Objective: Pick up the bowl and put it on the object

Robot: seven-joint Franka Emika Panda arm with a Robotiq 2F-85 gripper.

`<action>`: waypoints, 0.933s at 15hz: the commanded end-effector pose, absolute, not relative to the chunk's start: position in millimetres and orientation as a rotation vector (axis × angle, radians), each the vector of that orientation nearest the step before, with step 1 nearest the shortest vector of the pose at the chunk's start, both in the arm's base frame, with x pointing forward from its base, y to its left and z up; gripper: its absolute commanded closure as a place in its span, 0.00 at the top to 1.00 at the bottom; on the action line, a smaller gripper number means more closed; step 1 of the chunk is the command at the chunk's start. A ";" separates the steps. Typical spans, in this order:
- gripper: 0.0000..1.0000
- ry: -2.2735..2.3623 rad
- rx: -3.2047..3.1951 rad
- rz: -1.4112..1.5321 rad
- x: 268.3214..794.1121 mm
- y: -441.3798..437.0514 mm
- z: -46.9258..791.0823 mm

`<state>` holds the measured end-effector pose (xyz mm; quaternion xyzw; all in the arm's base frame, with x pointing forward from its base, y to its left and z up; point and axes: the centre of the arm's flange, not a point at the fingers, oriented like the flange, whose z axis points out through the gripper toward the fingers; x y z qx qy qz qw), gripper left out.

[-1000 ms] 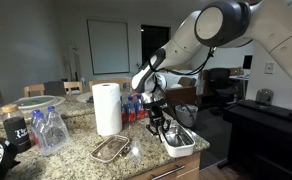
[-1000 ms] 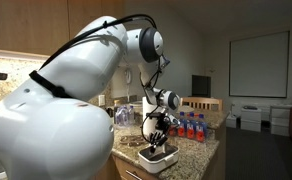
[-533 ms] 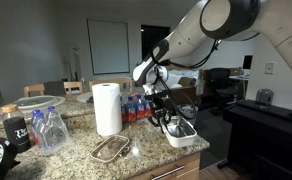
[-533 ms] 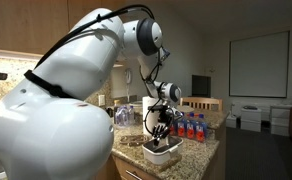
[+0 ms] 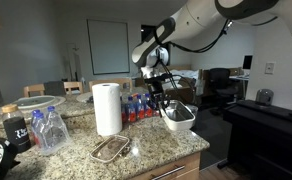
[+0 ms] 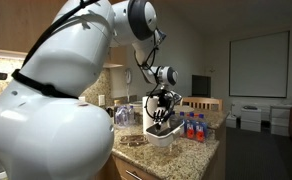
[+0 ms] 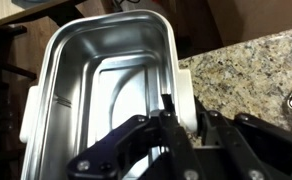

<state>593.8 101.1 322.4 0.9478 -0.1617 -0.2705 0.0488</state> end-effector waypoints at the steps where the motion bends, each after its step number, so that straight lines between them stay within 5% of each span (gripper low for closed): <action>1: 0.05 -0.329 2.921 -0.648 569.1 121.6 372.8; 14: 0.05 0.389 2.886 -0.140 545.2 244.1 478.7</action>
